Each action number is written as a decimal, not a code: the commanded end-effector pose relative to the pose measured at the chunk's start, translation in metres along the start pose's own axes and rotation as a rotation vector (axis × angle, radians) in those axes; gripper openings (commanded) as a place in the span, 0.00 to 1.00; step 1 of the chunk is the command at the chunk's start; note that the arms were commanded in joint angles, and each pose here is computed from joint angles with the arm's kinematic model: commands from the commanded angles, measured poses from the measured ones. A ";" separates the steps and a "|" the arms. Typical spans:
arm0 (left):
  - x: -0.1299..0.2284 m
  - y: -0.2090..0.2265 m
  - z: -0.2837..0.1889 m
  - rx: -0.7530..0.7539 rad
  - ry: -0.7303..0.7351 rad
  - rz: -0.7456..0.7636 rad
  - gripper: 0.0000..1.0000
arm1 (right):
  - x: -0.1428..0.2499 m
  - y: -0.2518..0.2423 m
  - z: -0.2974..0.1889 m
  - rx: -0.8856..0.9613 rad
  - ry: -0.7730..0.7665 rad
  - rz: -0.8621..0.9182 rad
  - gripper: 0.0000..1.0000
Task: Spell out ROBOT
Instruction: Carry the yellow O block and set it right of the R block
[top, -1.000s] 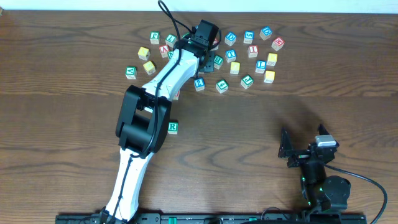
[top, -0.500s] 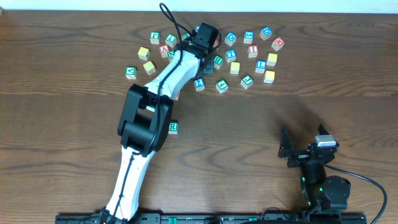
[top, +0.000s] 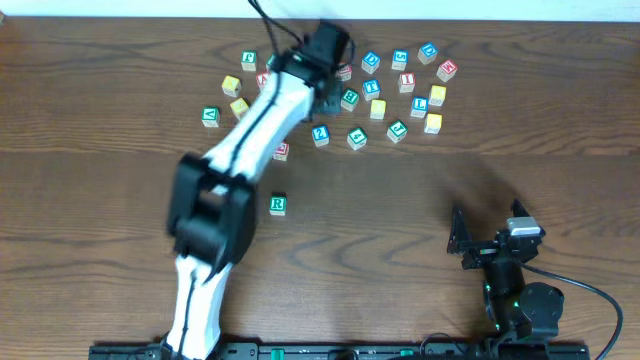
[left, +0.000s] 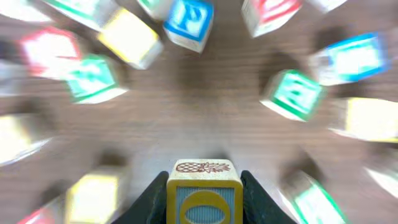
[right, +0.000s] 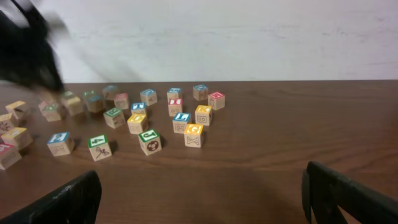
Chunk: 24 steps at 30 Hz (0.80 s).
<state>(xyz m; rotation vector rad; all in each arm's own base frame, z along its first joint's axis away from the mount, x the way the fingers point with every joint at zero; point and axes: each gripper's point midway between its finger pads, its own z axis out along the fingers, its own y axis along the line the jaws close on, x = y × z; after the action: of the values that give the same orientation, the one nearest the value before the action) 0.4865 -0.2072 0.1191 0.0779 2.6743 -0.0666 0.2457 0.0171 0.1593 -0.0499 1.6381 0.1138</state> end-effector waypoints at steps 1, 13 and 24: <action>-0.020 0.006 -0.108 0.042 -0.130 -0.034 0.21 | 0.001 0.001 0.000 -0.003 0.001 -0.015 0.99; 0.102 0.027 -0.123 -0.099 0.242 -0.045 0.19 | 0.001 0.001 0.000 -0.003 0.001 -0.015 0.99; 0.189 0.025 -0.038 -0.121 0.378 -0.032 0.19 | 0.001 0.001 0.000 -0.003 0.001 -0.015 0.99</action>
<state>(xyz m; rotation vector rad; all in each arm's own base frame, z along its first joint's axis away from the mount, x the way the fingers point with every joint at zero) 0.3145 -0.1747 0.0833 0.0281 3.0194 0.1015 0.2457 0.0171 0.1592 -0.0499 1.6385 0.1138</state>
